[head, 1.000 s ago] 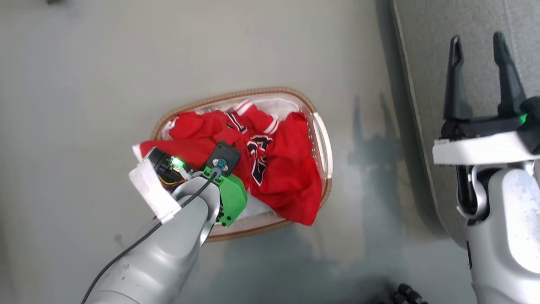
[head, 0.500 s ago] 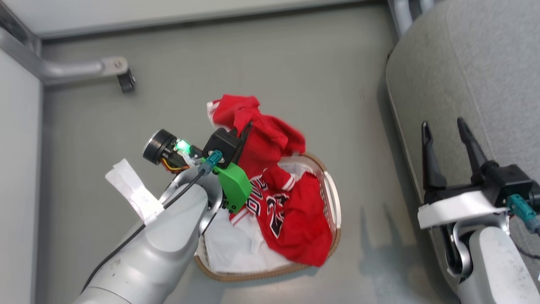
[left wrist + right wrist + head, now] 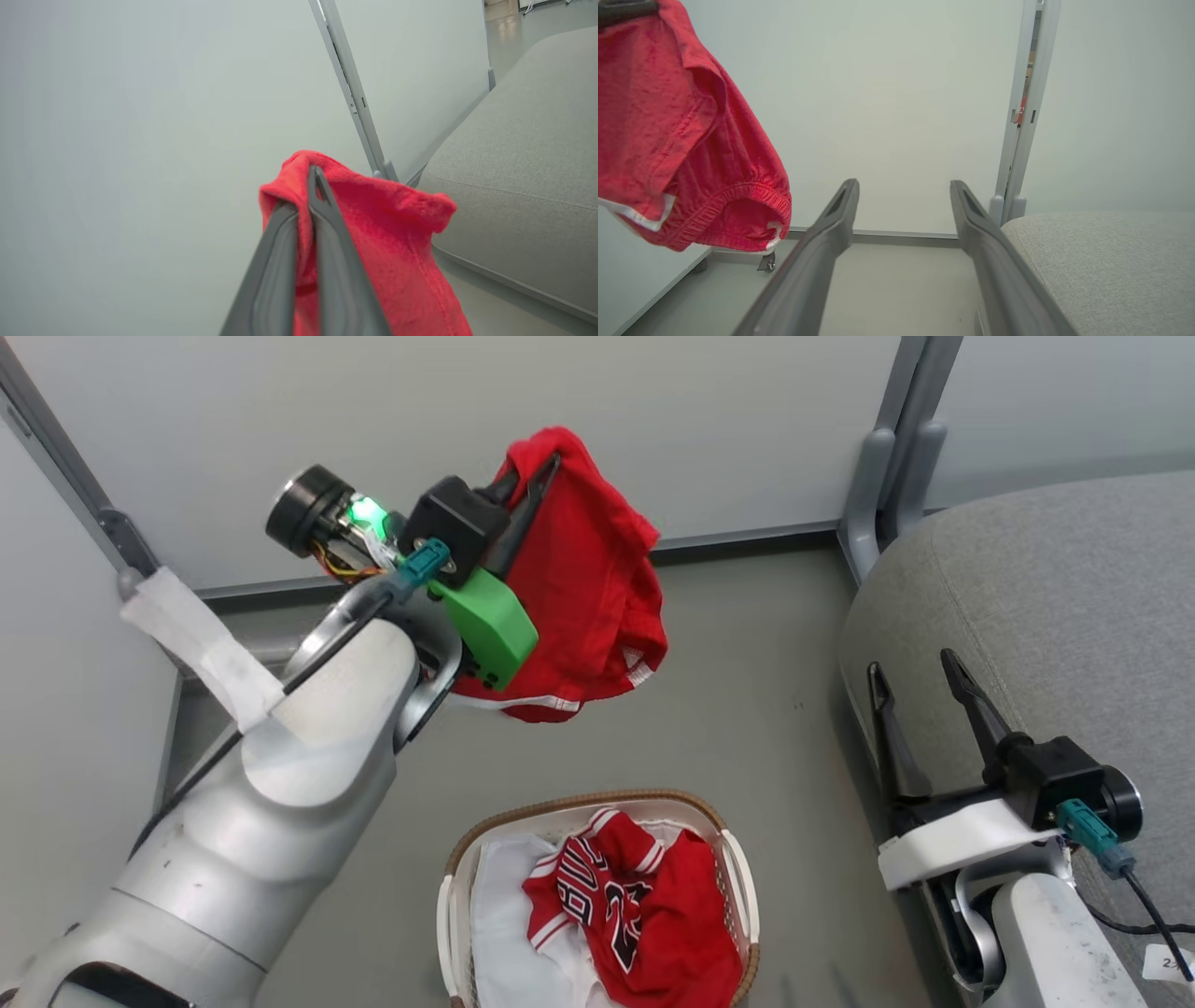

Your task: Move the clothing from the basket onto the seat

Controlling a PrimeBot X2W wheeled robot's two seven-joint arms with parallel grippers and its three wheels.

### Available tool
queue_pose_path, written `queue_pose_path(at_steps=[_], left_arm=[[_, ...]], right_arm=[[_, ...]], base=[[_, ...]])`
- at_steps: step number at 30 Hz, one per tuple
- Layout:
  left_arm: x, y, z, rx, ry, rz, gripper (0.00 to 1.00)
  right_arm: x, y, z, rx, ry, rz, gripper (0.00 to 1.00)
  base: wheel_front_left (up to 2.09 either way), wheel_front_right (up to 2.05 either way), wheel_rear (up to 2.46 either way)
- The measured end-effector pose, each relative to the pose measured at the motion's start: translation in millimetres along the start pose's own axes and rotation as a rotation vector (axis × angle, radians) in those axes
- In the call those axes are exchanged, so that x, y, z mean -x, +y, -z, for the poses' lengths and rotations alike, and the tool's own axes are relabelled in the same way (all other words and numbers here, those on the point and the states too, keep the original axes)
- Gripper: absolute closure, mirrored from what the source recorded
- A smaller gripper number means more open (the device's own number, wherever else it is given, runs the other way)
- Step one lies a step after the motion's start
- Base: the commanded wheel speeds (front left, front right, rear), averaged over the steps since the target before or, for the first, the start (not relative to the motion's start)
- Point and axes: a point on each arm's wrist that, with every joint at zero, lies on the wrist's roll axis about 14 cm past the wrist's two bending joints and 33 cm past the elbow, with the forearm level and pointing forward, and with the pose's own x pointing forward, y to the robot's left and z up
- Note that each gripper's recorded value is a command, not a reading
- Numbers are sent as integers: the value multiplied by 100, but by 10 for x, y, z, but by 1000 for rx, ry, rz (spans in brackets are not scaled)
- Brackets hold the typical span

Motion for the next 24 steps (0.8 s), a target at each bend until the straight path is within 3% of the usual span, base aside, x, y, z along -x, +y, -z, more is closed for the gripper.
queue_pose_path(at_steps=[5,17,24], left_arm=[[-35,7,-429,-48,-78,26,100],[-67,-72,-642,-12,-133,70,100],[-15,-171,-726,-26,-153,101,100]], right_arm=[[15,152,-105,-1,-24,-44,0],[-342,494,-388,94,-107,-172,0],[-565,735,-217,174,-48,-264,0]], base=[[0,0,0],[0,0,0],[0,0,0]])
